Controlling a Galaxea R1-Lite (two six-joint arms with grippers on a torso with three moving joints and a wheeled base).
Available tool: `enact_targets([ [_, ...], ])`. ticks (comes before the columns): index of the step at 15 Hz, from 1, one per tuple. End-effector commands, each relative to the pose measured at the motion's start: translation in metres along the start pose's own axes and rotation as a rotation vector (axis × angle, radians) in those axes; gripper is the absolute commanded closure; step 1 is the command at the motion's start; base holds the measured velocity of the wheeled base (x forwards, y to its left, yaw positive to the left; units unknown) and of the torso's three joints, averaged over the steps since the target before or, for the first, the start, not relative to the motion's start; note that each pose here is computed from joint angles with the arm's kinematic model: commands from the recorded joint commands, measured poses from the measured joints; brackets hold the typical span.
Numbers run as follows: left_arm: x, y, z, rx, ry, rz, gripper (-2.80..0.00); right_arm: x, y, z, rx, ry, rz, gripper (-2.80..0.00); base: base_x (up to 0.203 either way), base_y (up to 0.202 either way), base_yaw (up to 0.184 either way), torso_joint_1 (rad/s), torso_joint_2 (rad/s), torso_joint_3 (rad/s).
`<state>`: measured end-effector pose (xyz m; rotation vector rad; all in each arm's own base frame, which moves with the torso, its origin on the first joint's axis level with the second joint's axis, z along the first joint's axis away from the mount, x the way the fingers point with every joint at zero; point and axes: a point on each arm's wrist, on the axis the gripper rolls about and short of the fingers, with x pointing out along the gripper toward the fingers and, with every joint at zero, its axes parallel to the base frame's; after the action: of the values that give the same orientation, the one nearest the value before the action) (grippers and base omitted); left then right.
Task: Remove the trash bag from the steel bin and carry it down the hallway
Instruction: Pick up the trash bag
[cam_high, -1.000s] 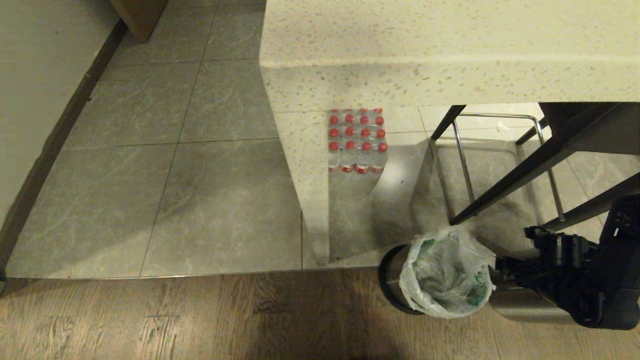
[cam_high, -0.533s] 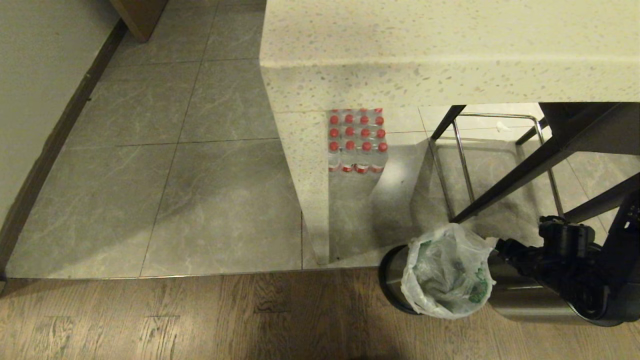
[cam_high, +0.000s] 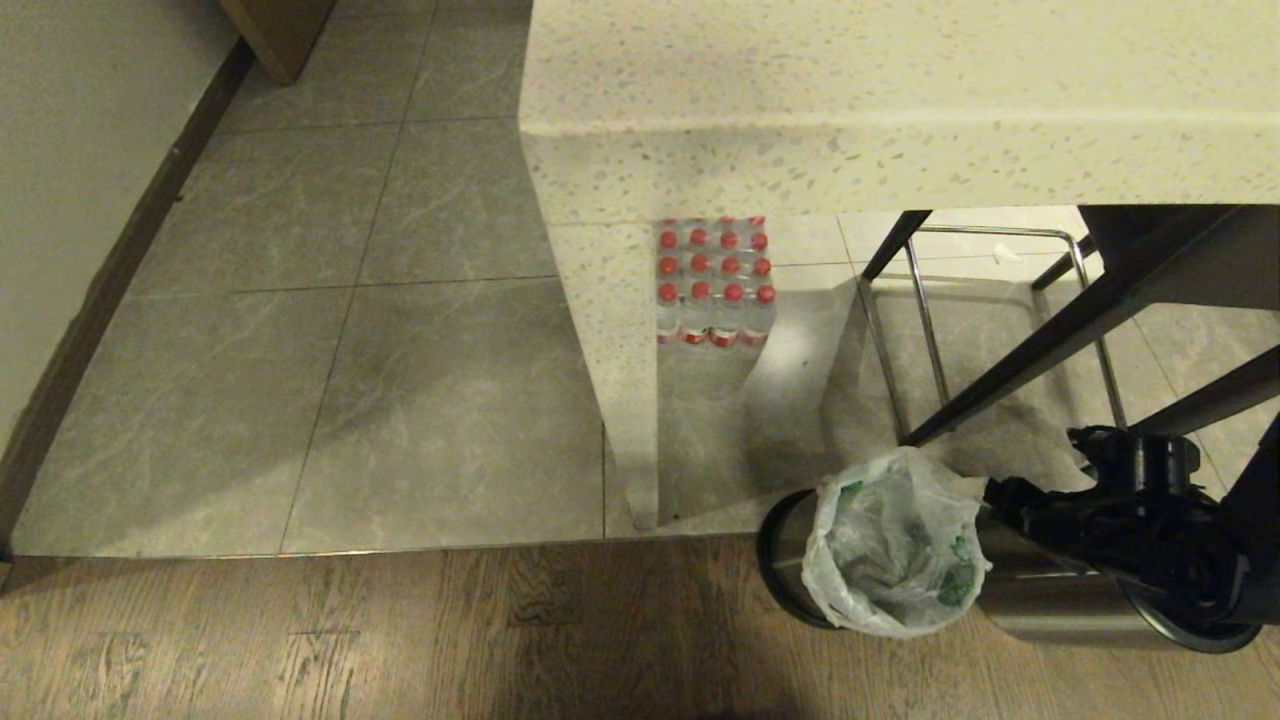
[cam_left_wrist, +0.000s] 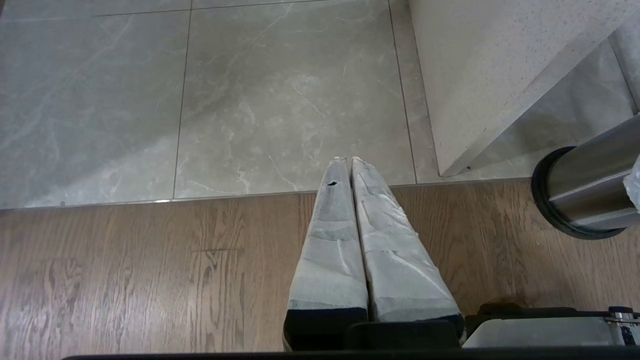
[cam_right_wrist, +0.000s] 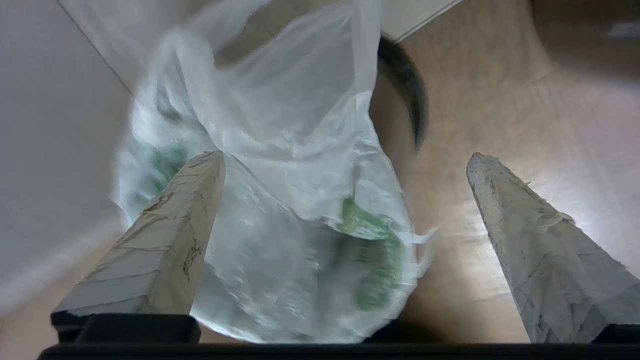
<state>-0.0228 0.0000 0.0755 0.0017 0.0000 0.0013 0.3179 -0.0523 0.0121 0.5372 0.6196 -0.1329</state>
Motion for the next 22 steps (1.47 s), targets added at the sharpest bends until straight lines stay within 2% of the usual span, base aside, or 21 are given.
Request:
enact_targets([
  [1, 0.000, 0.000, 0.000, 0.000, 0.000, 0.000, 0.00, -0.003, 0.002, 0.003, -0.117, -0.012, 0.012, -2.80, 0.000, 0.000, 0.000, 0.000, 0.00, 0.000],
  [2, 0.000, 0.000, 0.000, 0.000, 0.002, 0.000, 0.00, -0.003, 0.002, 0.002, -0.186, -0.004, 0.017, -2.80, 0.000, 0.000, 0.000, 0.000, 0.00, 0.000],
  [6, 0.000, 0.000, 0.000, 0.000, 0.001, 0.000, 0.00, -0.011, -0.008, -0.001, -0.254, 0.045, -0.025, -2.80, 0.000, 0.000, 0.000, 0.000, 0.00, 0.000],
  [9, 0.000, 0.000, 0.000, 0.000, 0.001, 0.000, 0.00, -0.011, -0.009, 0.002, -0.257, 0.058, -0.030, -2.80, 0.000, 0.000, 0.000, 0.000, 0.00, 0.000],
  [12, 0.000, 0.000, 0.000, 0.000, 0.000, 0.000, 0.00, -0.016, -0.019, 0.000, -0.216, 0.106, -0.059, -2.80, 0.000, 0.000, 0.000, 0.000, 0.00, 0.000],
  [13, 0.000, 0.000, 0.000, 0.000, 0.000, 0.000, 0.00, -0.017, -0.019, -0.001, -0.214, 0.113, -0.036, -2.80, 0.000, 0.000, 0.000, 0.000, 0.00, 0.000],
  [14, 0.000, 0.000, 0.000, 0.000, 0.000, 0.000, 0.00, -0.017, -0.018, -0.001, -0.191, 0.130, 0.010, -2.80, 0.000, 0.000, 0.000, 0.000, 0.00, 0.000],
  [15, 0.000, 0.000, 0.000, 0.000, 0.001, 0.000, 0.00, -0.017, -0.018, 0.001, -0.128, 0.138, 0.063, -2.80, 0.000, 0.000, 0.000, 0.000, 0.00, 0.000],
  [18, 0.000, 0.000, 0.000, 0.000, 0.000, 0.000, 0.00, -0.009, -0.017, 0.014, 0.119, 0.125, 0.179, -2.80, 0.000, 0.000, 0.000, 0.000, 0.00, 0.000],
  [20, 0.000, 0.000, 0.000, 0.000, 0.000, 0.000, 0.00, -0.005, -0.017, 0.024, 0.248, 0.077, 0.269, -2.80, 0.000, 0.000, 0.000, 0.000, 0.00, 0.000],
  [21, 0.000, 0.000, 0.000, 0.000, 0.000, 0.000, 0.00, -0.003, -0.021, 0.028, 0.293, 0.064, 0.294, -2.80, 0.000, 0.000, 0.000, 0.000, 0.00, 0.000],
  [22, 0.000, 0.000, 0.000, 0.000, 0.000, 0.000, 0.00, 0.000, -0.024, 0.028, 0.303, 0.063, 0.293, -2.80, 0.000, 0.000, 0.000, 0.000, 0.00, 0.000],
])
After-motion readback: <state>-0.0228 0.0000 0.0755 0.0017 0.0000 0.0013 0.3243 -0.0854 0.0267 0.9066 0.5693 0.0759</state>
